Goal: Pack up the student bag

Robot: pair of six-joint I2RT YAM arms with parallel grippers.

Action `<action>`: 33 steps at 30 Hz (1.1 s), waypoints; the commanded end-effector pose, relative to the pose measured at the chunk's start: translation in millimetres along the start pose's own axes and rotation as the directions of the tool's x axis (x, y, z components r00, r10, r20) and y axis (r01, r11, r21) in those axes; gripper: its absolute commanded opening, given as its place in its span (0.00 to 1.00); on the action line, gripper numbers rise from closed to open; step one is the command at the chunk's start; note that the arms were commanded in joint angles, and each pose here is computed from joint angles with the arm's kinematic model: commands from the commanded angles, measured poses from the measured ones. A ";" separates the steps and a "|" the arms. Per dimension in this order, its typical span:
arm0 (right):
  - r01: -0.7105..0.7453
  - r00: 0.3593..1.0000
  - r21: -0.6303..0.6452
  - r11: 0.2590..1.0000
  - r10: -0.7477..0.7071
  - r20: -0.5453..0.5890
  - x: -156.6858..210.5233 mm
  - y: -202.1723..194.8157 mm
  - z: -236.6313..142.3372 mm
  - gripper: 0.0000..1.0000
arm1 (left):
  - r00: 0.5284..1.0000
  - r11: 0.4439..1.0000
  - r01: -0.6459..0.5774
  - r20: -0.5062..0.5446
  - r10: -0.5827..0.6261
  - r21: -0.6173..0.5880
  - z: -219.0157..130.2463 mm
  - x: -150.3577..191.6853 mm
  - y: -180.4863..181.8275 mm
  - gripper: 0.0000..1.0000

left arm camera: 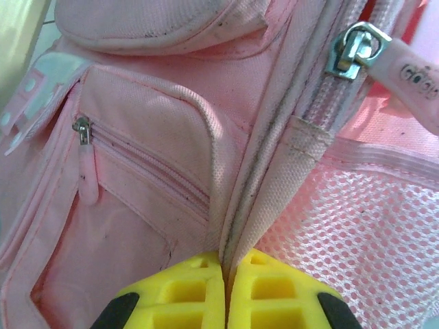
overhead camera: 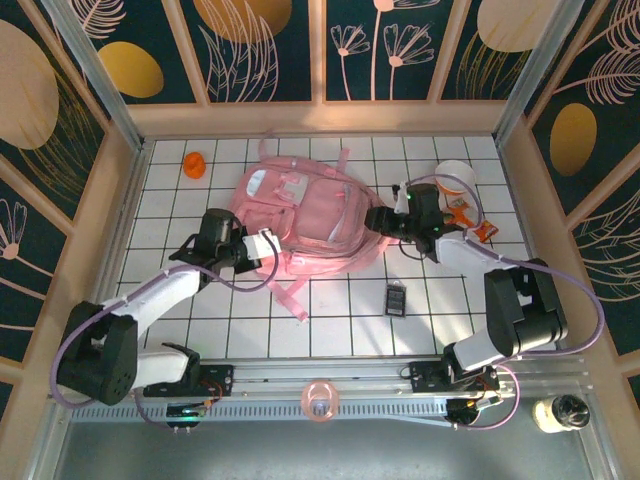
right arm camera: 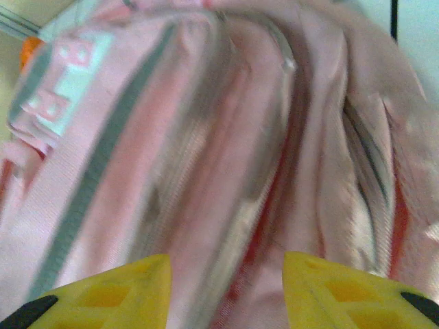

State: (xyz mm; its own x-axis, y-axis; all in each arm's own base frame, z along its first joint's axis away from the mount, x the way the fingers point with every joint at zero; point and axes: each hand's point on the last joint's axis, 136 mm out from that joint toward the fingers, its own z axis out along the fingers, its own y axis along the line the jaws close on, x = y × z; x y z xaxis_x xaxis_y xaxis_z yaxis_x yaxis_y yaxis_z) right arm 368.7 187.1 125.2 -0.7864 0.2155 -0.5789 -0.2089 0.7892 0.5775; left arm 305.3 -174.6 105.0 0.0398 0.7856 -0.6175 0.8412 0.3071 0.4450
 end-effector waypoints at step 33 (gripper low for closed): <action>0.171 0.962 0.273 0.947 -0.100 -0.254 123.7 142.9 33.5 0.37 | 0.830 0.856 0.484 0.213 -0.515 0.181 -21.7 -55.4 -12.0 0.00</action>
State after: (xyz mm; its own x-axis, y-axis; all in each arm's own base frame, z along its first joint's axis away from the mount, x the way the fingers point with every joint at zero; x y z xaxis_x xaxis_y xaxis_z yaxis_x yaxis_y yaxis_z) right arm 258.2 369.6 141.0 -0.8842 0.0120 -0.4670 -0.2310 0.8577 0.4593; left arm 279.6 -194.1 114.0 -0.3472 0.4769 -0.8075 0.8133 0.5818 -0.0061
